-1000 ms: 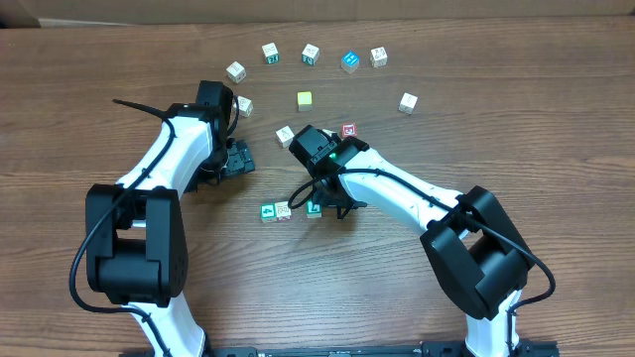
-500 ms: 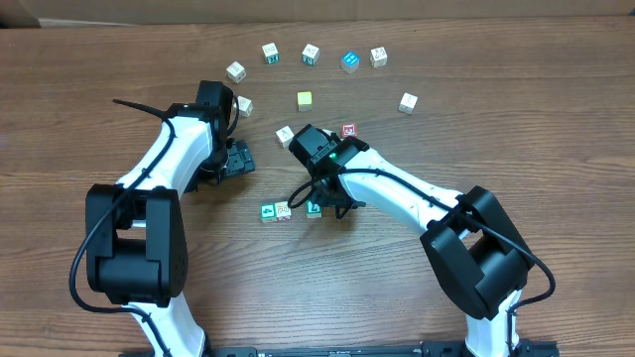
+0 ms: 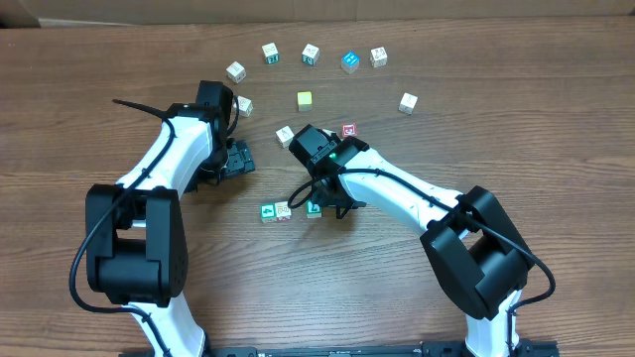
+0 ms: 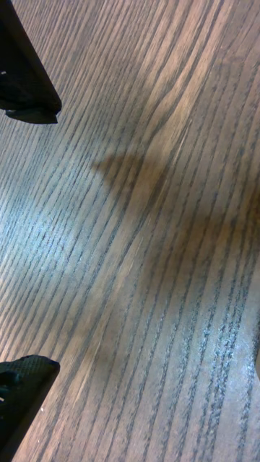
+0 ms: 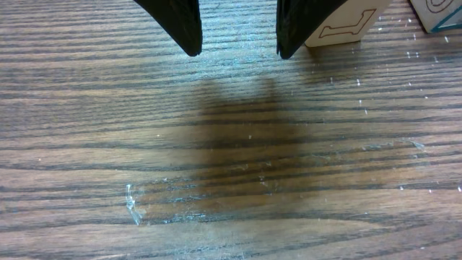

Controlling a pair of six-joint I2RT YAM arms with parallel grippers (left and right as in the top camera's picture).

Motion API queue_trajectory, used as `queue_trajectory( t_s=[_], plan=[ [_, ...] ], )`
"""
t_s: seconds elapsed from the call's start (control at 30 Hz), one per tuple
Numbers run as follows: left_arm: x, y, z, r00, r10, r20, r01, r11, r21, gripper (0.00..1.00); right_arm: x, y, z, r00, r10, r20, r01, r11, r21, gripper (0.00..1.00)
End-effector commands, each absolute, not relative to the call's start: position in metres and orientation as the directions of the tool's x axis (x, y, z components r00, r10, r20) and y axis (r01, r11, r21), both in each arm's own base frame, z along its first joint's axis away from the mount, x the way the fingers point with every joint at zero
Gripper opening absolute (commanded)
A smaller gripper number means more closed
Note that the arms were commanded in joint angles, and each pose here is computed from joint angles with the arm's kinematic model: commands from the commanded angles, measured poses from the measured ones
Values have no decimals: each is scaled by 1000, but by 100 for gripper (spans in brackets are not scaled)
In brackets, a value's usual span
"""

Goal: Form a horizontal line

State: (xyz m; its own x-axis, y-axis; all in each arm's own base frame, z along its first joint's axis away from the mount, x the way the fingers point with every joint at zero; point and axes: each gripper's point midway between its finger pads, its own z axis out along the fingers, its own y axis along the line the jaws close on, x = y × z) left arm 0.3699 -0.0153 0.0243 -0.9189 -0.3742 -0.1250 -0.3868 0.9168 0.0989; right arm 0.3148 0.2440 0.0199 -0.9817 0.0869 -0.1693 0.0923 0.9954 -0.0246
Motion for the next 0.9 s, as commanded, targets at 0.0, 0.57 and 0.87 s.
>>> queue_trajectory(
  t_s=[0.0, 0.57, 0.87],
  plan=[
    [368, -14, 20, -919, -375, -120, -388, 915, 115, 99, 316, 241, 23, -980, 100, -171, 104, 994, -16, 31],
    [368, -14, 20, -919, -375, -120, -388, 915, 115, 99, 316, 241, 23, -980, 100, -170, 104, 994, -16, 32],
    [368, -14, 20, -919, -375, -120, -388, 915, 115, 100, 313, 239, 23, -982, 99, -161, 105, 994, -26, 32]
  ],
)
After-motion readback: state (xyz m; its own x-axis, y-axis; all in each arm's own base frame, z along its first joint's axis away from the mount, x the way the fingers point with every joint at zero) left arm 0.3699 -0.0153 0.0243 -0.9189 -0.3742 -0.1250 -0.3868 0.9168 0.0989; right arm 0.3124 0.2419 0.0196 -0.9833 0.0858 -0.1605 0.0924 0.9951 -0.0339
